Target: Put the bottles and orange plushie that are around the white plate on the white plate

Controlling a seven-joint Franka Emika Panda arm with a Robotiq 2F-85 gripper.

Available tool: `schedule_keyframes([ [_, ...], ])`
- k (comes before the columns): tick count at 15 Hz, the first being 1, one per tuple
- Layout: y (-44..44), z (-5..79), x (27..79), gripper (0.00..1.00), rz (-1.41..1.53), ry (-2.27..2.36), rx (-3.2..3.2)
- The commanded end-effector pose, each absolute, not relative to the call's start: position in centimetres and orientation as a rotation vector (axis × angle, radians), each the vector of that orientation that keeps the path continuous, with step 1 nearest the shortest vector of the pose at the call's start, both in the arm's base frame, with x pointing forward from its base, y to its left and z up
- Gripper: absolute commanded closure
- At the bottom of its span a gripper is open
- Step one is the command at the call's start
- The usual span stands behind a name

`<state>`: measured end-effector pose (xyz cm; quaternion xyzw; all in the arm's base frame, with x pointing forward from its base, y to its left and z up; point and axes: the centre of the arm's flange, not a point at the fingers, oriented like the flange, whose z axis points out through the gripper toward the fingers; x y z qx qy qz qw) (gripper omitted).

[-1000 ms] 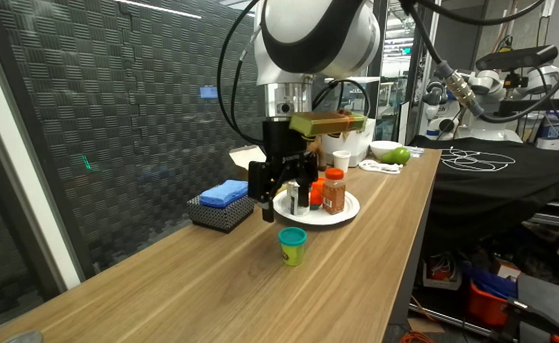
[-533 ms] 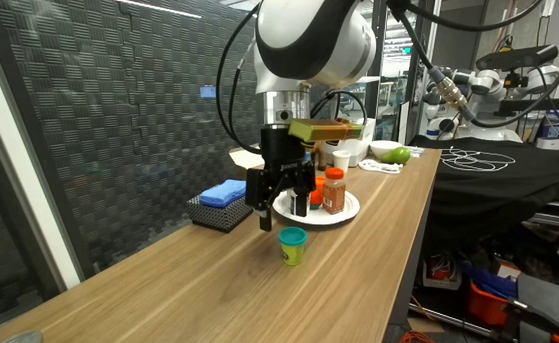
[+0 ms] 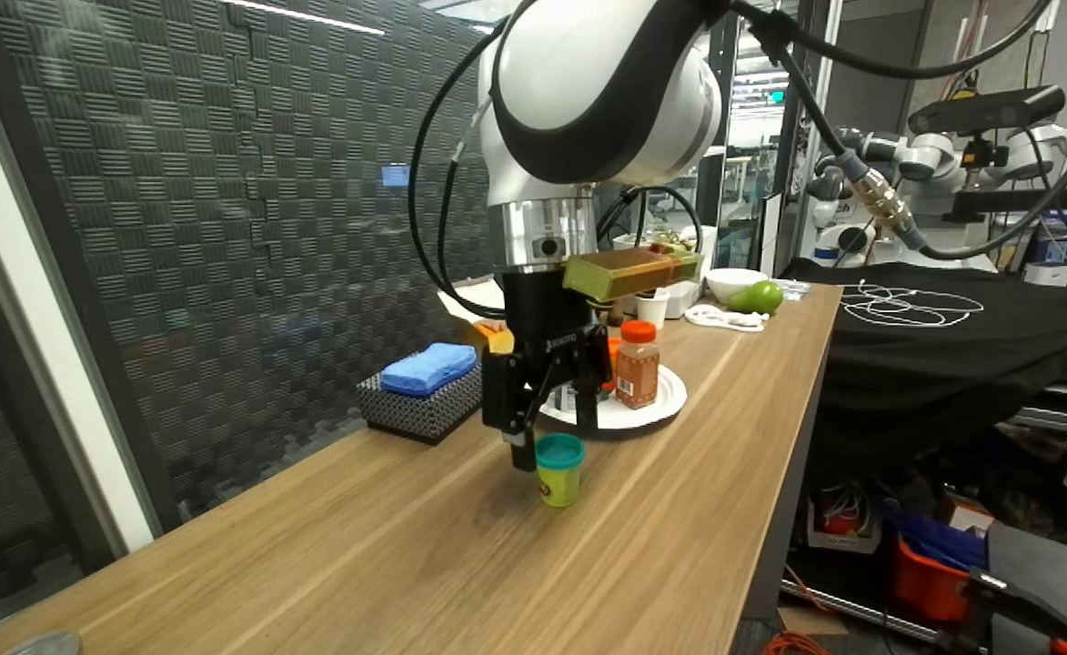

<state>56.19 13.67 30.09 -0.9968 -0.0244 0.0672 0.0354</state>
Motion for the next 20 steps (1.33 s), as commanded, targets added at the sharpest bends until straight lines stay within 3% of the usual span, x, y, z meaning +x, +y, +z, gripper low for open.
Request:
schedule_keyframes([
  [1, 14.2, 29.9, 56.1, 0.00, 0.166, -0.090, -3.100],
  [10, 14.1, 28.7, 56.8, 0.00, 0.153, -0.161, -3.140],
  [11, 14.1, 28.6, 57.0, 0.25, 0.148, -0.164, -3.144],
  [12, 14.1, 28.6, 57.1, 0.26, 0.143, -0.166, -3.149],
  [18, 13.9, 30.1, 56.7, 0.72, 0.029, -0.172, -3.204],
  [20, 13.7, 30.9, 56.0, 0.72, -0.011, -0.164, -3.225],
])
